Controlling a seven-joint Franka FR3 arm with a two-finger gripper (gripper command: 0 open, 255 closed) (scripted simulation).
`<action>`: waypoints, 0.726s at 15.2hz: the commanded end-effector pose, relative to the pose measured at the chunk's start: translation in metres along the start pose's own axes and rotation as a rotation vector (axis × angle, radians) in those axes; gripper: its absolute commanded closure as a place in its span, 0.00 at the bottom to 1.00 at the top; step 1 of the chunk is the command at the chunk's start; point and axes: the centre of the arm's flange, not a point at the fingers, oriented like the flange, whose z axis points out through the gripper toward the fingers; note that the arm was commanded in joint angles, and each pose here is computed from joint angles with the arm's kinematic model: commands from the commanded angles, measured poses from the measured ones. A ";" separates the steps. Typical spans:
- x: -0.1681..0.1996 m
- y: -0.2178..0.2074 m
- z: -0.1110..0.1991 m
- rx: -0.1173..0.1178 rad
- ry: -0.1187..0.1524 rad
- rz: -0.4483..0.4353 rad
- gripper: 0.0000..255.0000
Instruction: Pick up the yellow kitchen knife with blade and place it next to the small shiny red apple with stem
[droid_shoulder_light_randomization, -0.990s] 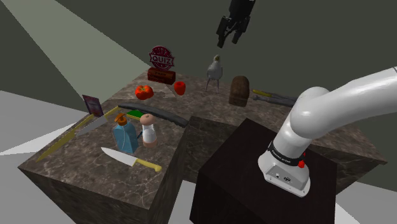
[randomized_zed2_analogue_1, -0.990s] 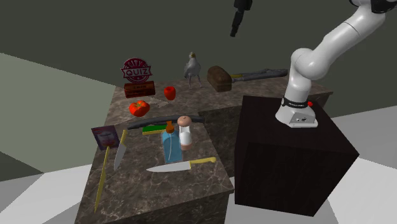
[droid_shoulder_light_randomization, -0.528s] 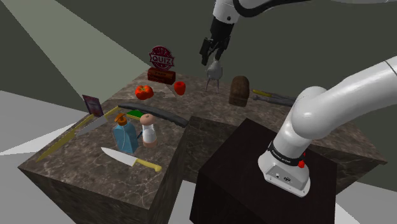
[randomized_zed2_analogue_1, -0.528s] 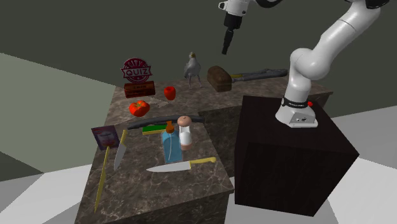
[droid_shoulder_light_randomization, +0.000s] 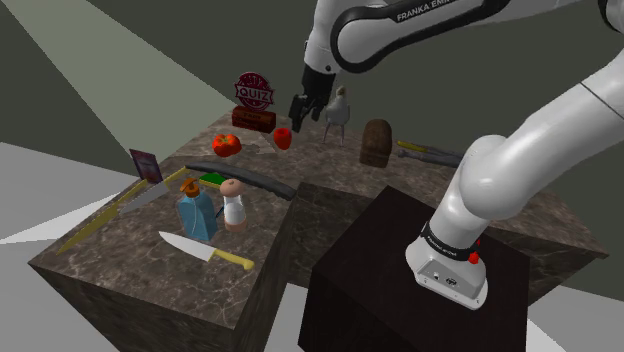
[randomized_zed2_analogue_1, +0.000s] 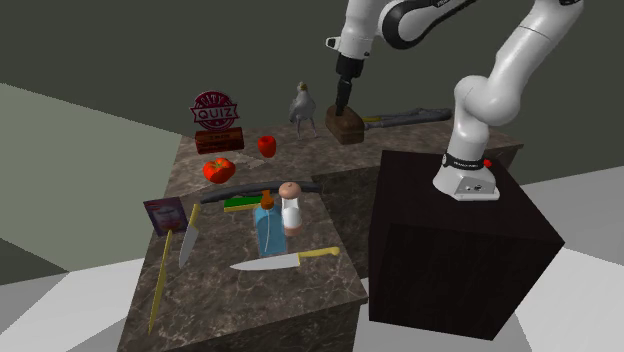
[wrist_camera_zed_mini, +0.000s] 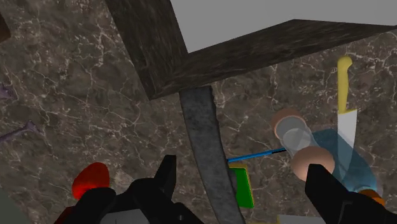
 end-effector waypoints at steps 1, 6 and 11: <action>0.006 -0.016 0.022 0.011 -0.001 -0.028 0.00; 0.018 -0.051 0.075 0.035 -0.005 -0.098 0.00; 0.027 -0.087 0.127 0.060 -0.010 -0.167 0.00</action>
